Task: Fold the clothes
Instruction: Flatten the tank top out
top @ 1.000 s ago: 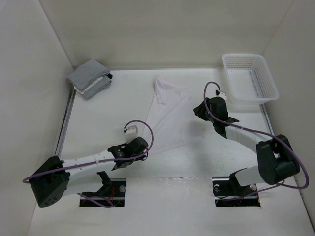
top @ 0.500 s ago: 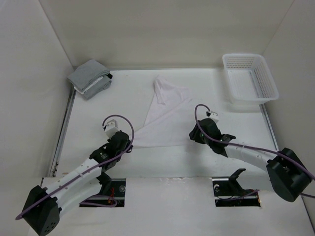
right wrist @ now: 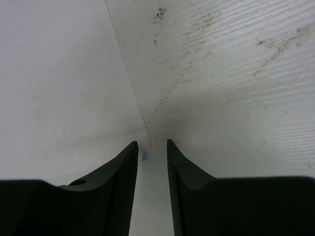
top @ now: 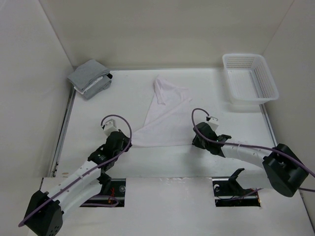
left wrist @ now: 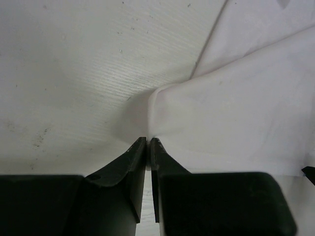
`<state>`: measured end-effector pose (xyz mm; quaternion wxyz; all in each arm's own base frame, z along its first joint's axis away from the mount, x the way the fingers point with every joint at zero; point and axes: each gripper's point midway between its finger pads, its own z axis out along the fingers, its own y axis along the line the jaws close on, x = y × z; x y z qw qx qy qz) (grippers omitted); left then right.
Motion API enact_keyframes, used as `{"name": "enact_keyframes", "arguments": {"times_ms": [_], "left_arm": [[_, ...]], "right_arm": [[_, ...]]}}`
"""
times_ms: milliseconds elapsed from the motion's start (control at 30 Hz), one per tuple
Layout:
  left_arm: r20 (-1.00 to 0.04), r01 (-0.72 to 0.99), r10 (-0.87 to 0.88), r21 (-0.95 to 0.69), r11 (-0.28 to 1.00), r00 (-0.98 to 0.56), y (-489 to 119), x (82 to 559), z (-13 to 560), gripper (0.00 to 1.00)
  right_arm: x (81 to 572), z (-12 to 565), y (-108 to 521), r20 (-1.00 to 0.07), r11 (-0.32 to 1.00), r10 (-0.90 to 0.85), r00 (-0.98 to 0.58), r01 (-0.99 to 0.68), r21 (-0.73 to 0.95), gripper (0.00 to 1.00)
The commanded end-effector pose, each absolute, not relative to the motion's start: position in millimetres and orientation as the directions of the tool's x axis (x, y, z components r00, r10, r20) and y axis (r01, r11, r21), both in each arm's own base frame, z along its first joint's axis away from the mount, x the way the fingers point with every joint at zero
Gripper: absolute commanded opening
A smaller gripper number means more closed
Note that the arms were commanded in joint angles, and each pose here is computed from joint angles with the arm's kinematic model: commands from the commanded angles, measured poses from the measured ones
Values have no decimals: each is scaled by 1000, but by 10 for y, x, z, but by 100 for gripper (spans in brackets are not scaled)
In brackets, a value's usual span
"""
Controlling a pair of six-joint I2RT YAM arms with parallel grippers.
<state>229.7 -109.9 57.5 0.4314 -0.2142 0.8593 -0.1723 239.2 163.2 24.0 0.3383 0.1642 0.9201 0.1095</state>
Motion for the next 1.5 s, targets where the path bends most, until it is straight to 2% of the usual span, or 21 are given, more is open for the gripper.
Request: {"name": "enact_keyframes", "arguments": {"times_ms": [0,233,433,500,667,767,867,1033,1267,1467], "left_arm": [[-686,-185,-534,-516,836,-494,-1099,2379,699,8],[-679,-175,-536,-527,832,-502,-1127,2403,680,9],[-678,-176,-535,-526,832,-504,-1125,2403,667,9],[-678,-176,-537,-528,831,-502,-1128,2408,677,9],[-682,-164,-546,-542,824,-487,-1159,2460,746,9],[-688,-143,-562,-567,811,-459,-1198,2542,908,8],[-717,-50,-588,-618,785,-374,-1278,2690,1484,5],[-720,156,-677,-694,703,-151,-1278,2693,2977,5],[-660,355,-742,-669,653,119,-943,2212,4708,5],[-591,441,-762,-628,641,266,-664,1865,5541,5]], "right_arm": [[2448,270,1636,-596,921,386,-704,258,291,33],[2425,218,1704,-570,928,367,-735,241,285,24],[2407,217,1718,-563,927,366,-741,236,292,22],[2399,215,1721,-560,927,365,-744,234,293,19],[2383,208,1788,-544,925,360,-758,213,315,4],[2472,412,1832,-583,908,389,-713,189,374,0],[2600,1055,1854,-677,884,424,-601,112,454,0],[2544,2714,1660,-800,839,501,-331,-43,543,0],[2106,4571,1318,-824,796,566,-41,-235,558,0],[1809,5671,1038,-796,775,597,101,-330,539,0]]}}
